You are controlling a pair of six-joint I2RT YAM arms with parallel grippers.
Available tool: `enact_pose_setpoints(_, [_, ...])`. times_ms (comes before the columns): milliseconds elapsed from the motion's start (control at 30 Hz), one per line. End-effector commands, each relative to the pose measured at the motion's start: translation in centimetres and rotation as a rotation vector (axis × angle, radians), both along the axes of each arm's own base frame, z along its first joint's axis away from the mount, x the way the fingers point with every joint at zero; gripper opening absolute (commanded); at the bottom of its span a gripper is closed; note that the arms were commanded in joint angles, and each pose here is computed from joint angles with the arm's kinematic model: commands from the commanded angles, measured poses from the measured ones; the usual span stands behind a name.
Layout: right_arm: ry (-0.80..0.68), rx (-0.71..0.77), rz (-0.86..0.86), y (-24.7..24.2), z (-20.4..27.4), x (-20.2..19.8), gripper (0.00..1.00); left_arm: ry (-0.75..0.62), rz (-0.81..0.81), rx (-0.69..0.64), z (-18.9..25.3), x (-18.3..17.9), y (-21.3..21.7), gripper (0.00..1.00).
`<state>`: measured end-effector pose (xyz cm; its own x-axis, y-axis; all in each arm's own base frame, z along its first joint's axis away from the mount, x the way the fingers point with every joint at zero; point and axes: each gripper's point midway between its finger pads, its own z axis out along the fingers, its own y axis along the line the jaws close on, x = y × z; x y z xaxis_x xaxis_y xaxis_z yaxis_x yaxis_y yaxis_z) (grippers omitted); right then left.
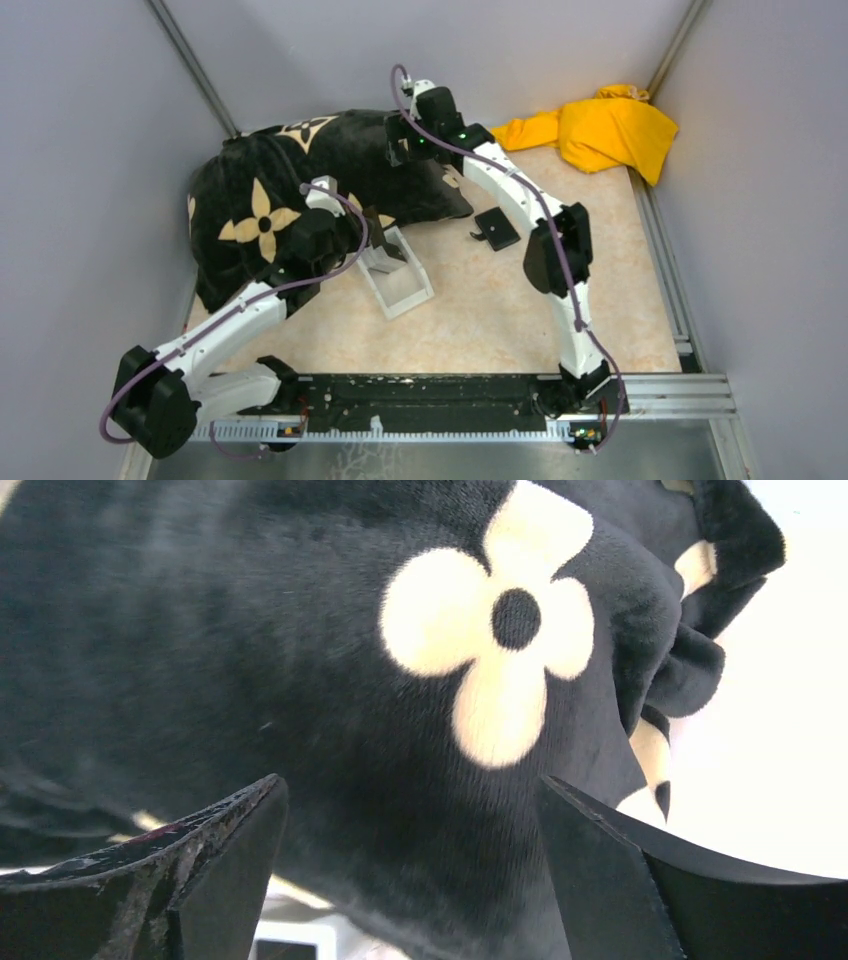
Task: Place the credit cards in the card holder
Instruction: Move the distractor to the corner of the board.
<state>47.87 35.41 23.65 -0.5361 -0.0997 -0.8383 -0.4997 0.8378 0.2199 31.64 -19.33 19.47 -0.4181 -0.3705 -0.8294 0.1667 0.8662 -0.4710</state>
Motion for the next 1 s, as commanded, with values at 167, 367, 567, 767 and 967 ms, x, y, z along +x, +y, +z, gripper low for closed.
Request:
enact_pose_setpoints(167, [0.034,-0.108,0.006,1.2,-5.0,3.7,0.99,-0.013,0.236,0.021,1.6,1.1,4.0,0.0])
enact_pose_setpoints(367, [0.16,-0.148,0.032,1.7,-11.1,3.3,0.97,-0.034,0.274,0.017,2.2,1.1,4.7,0.0])
enact_pose_setpoints(567, [0.266,-0.135,0.016,1.2,-15.1,3.8,0.16,-0.03,0.298,0.016,2.1,1.3,5.1,0.0])
enact_pose_setpoints(767, [-0.054,-0.071,-0.095,-0.4,-4.8,7.8,0.0,-0.041,0.36,0.015,2.3,1.4,6.2,0.0])
enact_pose_setpoints(967, [-0.454,0.074,-0.308,-4.8,11.0,11.8,0.0,-0.043,0.402,0.041,2.0,2.2,6.6,0.0])
